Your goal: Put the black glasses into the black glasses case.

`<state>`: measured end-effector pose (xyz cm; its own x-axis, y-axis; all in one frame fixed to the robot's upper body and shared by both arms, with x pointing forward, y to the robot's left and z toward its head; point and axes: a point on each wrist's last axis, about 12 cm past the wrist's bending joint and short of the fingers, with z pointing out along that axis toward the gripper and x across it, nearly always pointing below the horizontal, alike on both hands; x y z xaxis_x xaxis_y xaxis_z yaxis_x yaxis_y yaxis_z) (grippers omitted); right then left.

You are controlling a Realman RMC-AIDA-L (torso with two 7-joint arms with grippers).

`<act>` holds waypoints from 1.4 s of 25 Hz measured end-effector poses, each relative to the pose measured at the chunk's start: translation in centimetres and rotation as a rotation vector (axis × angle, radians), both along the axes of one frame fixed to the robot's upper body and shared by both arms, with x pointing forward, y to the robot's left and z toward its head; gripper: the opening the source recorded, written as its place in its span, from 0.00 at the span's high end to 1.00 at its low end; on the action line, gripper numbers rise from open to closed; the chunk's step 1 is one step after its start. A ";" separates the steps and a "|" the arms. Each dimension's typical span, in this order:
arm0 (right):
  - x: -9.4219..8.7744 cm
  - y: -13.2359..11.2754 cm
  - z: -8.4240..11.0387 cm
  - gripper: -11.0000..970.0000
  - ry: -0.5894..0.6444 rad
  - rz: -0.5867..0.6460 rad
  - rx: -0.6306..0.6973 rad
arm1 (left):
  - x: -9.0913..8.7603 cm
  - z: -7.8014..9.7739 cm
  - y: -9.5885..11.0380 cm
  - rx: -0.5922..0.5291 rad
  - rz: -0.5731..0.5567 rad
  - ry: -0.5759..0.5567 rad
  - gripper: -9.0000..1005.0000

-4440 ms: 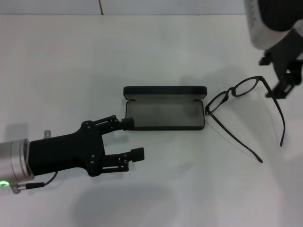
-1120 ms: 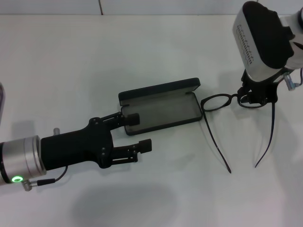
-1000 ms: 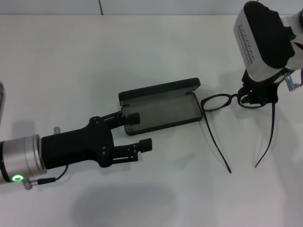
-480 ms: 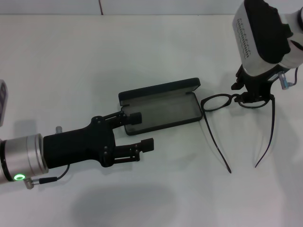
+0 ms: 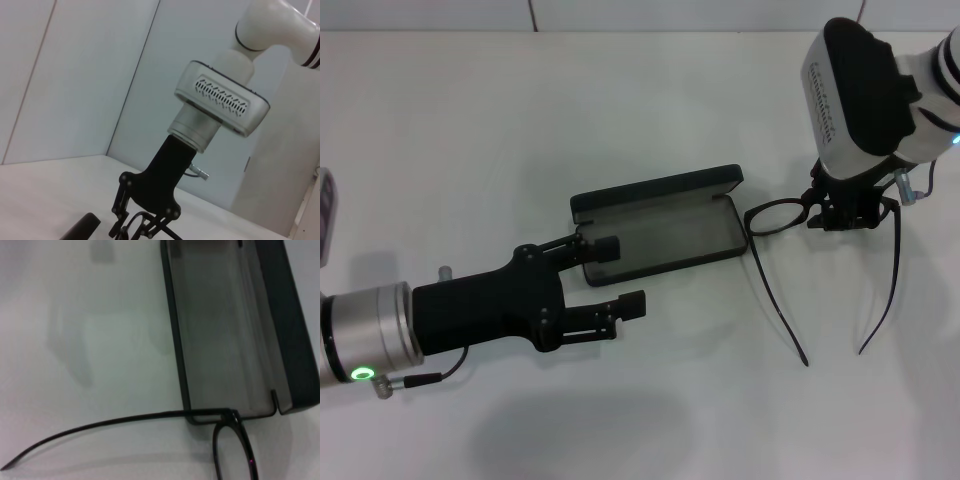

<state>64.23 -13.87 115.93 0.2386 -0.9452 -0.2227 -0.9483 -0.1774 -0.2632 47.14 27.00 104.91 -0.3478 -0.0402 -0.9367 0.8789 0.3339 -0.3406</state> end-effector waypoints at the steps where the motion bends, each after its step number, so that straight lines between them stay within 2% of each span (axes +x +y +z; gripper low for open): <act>1: 0.0 0.1 -0.2 0.73 -0.005 0.001 -0.003 | 0.0 0.0 0.0 0.000 0.000 0.000 0.17; 7: 0.1 0.2 -0.6 0.73 -0.001 0.011 0.002 | 0.1 -0.2 -0.1 0.002 0.008 0.008 0.17; 10: 0.0 0.3 -0.6 0.81 0.000 0.021 0.011 | 0.1 -0.2 -0.1 0.003 0.009 0.008 0.17; 19: -0.1 0.1 0.1 0.86 -0.003 0.027 0.021 | 0.1 -0.2 -0.1 0.003 0.010 0.010 0.17; 30: -1.1 -2.9 3.3 0.88 0.037 0.010 0.097 | 0.0 0.2 0.0 -0.025 -0.003 -0.005 0.17; 35: -1.5 -4.9 4.0 0.88 0.056 -0.035 0.152 | -0.2 0.8 0.3 -0.067 -0.008 -0.027 0.17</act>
<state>62.68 -18.78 119.96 0.1894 -0.9072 -0.3756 -0.9671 -0.1062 -0.2311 46.97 27.25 105.74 -0.3228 -0.1002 -0.9412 0.8908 0.3039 -0.3379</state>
